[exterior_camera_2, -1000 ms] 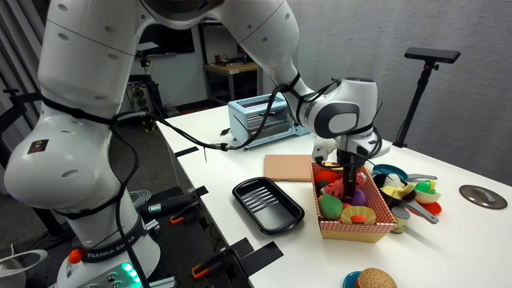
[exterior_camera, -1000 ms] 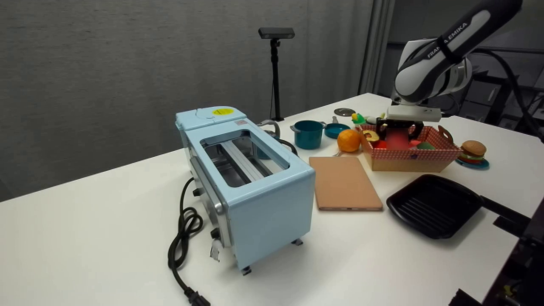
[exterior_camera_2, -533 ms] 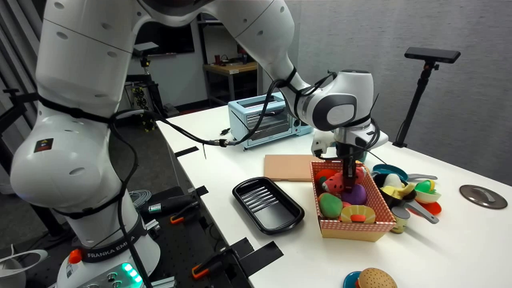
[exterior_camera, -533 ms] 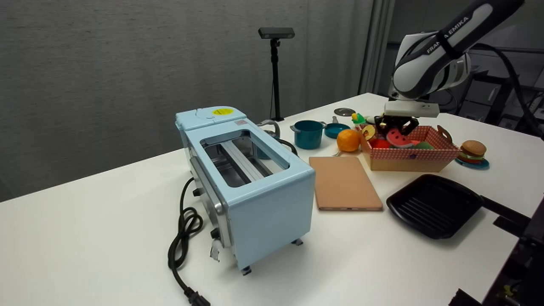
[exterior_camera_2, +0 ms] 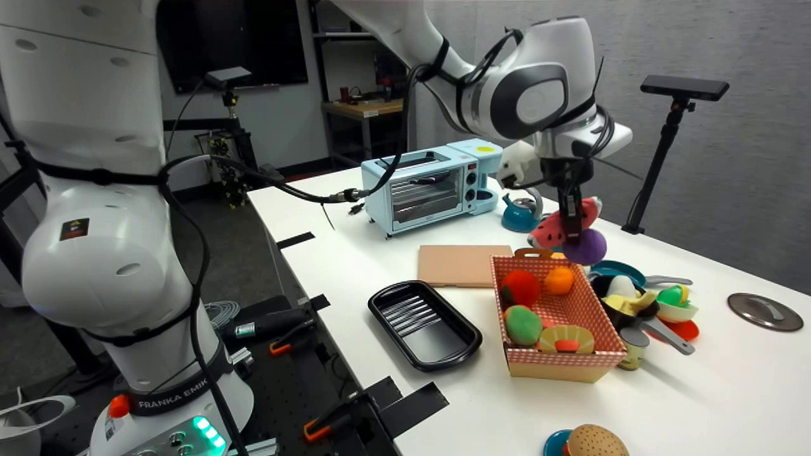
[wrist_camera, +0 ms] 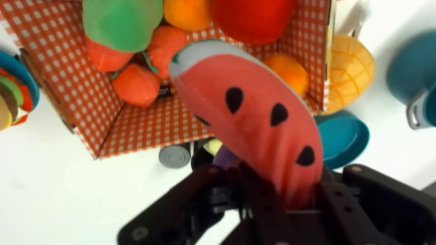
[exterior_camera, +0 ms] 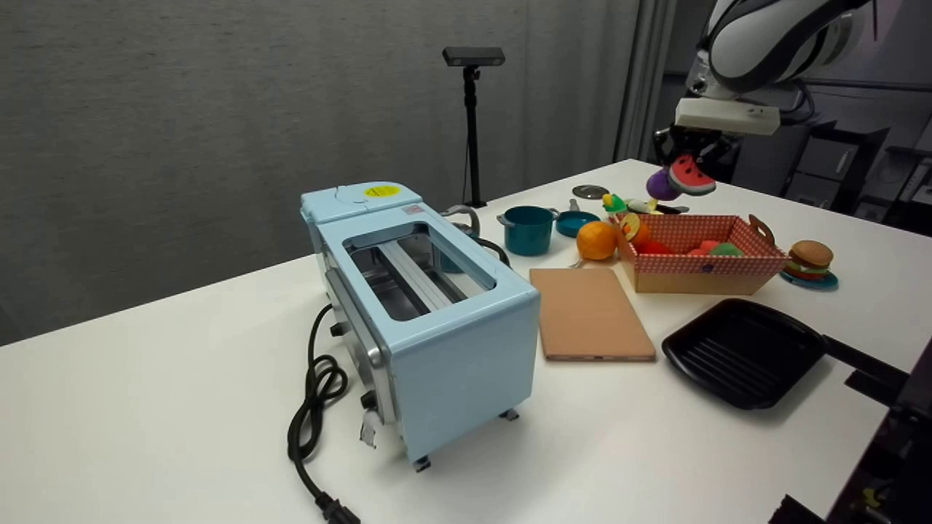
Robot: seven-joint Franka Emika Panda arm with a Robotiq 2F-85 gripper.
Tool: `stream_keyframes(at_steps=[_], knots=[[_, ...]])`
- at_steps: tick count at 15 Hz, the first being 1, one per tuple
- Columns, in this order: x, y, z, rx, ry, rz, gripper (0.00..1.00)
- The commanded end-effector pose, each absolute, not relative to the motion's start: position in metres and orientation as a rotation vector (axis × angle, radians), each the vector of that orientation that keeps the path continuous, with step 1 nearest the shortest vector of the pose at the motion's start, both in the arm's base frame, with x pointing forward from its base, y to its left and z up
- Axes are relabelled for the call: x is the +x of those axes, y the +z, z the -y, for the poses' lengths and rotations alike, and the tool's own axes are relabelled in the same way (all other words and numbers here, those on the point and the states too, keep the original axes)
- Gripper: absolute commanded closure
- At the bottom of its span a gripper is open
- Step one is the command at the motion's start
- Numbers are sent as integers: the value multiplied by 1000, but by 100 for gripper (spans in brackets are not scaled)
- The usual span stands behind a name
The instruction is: Take the objects from the basket and drop them on the table
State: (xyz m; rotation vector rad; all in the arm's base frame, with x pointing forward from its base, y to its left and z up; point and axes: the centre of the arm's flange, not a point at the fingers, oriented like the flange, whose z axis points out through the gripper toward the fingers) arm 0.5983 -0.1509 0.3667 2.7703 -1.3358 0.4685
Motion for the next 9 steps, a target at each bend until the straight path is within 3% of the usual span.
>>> stream_keyframes(at_steps=[1, 9], knots=[[584, 432, 144, 2739, 557, 1356, 96], [623, 470, 125, 2739, 604, 1290, 96]])
